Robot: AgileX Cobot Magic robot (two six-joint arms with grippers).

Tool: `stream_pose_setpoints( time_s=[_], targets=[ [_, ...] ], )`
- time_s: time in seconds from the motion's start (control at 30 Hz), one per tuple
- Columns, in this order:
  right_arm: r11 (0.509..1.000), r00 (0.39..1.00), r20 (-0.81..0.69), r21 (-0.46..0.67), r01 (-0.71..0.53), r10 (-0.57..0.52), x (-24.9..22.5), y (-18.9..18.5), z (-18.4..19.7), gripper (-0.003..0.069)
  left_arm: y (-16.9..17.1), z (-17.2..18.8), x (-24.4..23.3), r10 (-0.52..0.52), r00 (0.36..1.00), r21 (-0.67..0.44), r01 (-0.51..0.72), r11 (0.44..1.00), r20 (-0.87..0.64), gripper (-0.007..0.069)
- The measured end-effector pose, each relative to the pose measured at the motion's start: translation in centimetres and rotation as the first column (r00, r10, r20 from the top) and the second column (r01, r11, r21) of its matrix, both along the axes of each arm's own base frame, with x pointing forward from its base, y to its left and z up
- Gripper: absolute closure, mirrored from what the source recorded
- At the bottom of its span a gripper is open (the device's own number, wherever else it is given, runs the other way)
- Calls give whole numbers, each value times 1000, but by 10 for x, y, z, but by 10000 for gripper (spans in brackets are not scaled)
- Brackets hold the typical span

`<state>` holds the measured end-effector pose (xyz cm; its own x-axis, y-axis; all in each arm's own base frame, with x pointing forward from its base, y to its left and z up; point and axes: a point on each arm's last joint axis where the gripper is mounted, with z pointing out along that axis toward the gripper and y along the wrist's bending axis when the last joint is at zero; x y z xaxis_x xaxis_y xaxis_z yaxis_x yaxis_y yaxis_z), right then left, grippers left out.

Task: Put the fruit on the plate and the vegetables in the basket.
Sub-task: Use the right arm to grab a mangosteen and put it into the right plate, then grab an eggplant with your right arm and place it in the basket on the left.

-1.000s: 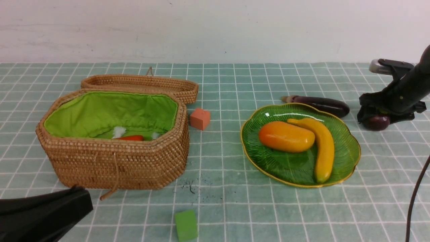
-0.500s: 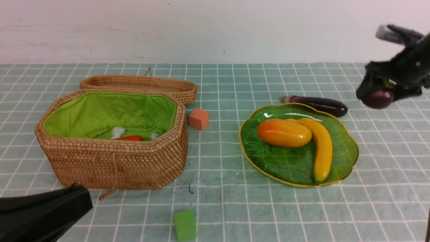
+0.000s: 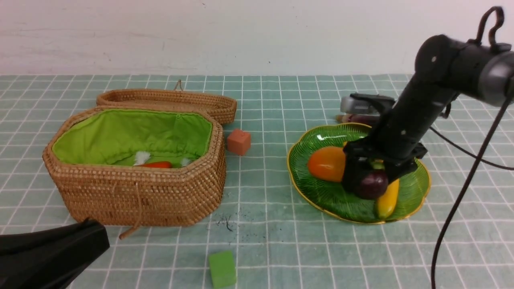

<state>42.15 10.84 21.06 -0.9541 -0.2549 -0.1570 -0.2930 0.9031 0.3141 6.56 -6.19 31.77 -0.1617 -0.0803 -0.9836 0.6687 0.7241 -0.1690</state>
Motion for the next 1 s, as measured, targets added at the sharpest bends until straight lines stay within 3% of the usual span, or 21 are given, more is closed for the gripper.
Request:
stream_pose_setpoints(
  time_s=[0.23, 0.4, 0.53, 0.7, 0.8, 1.0],
  targets=[
    [999, 998, 38, -13, 50, -50, 2, 2, 0, 76, 0, 0, 0, 2, 1000, 10, -2, 1000, 9, 601],
    [999, 999, 40, -39, 37, -36, 1, -1, 3, -13, 0, 0, 0, 2, 1000, 10, -2, 1000, 9, 596],
    [997, 999, 32, -72, 20, -18, 0, -3, 12, -14, 0, 0, 0, 2, 1000, 10, -2, 1000, 9, 596],
    [993, 996, 93, -115, 14, -4, -2, -9, 35, 64, 0, 0, 0, 2, 1000, 10, -2, 1000, 9, 589],
    [985, 984, 177, -169, 29, 1, -5, -16, 63, 165, 0, 0, 0, 2, 1000, 11, -2, 1000, 8, 586],
    [969, 964, 264, -236, 73, -8, -10, -34, 91, 300, 0, 0, 0, 2, 1000, 11, -2, 1000, 8, 586]
  ],
)
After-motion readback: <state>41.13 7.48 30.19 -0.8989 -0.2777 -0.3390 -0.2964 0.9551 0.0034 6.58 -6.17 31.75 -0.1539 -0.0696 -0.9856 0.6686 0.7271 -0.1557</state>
